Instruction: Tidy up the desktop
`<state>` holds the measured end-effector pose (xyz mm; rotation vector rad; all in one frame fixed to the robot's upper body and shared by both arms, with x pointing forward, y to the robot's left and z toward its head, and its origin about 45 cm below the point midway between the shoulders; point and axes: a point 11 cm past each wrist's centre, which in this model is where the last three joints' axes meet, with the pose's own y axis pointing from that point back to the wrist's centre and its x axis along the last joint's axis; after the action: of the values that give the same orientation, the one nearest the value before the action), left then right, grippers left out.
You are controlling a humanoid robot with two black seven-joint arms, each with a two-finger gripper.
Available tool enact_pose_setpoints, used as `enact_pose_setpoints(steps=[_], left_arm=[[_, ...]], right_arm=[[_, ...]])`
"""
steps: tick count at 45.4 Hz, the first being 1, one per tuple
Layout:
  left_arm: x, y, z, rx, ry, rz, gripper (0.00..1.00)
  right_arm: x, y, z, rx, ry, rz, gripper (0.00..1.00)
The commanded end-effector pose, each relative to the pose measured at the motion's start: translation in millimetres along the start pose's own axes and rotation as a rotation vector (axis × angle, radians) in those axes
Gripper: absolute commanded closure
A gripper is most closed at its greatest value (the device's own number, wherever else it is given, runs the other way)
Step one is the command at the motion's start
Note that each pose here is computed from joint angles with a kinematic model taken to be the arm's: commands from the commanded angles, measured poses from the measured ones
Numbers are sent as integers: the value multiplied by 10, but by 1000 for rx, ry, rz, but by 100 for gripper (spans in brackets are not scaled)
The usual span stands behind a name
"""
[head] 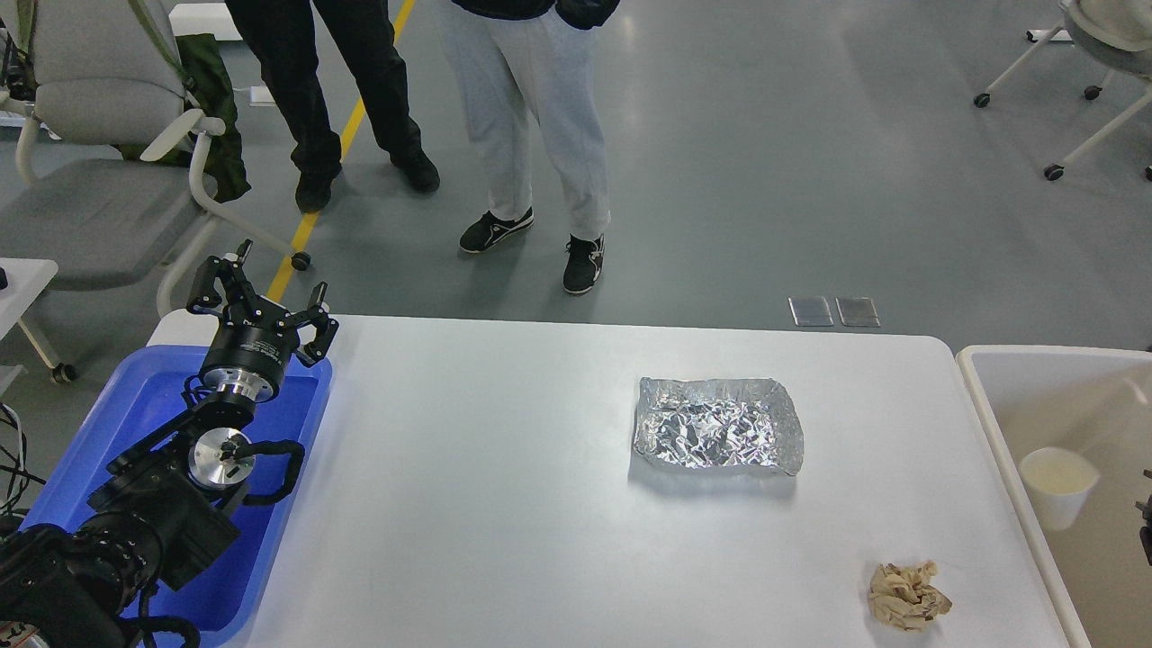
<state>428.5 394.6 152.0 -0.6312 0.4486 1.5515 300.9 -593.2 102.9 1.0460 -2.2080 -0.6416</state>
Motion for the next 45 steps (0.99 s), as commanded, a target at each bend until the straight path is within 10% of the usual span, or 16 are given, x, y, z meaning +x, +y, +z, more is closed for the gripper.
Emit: enact_pose_setpoints(steps=[1,20,45], left_arm=[[0,-1,2,-1,1,0,0],[0,0,0,0,0,0,0],[-2,0,0,0,1,-1,0]], right_arm=[[-45,1,-2,3,-10,-13,0],[-583,316,-1102,192,-269,-270,0],[-2803,1667,-2178,306,-589,-916,0]])
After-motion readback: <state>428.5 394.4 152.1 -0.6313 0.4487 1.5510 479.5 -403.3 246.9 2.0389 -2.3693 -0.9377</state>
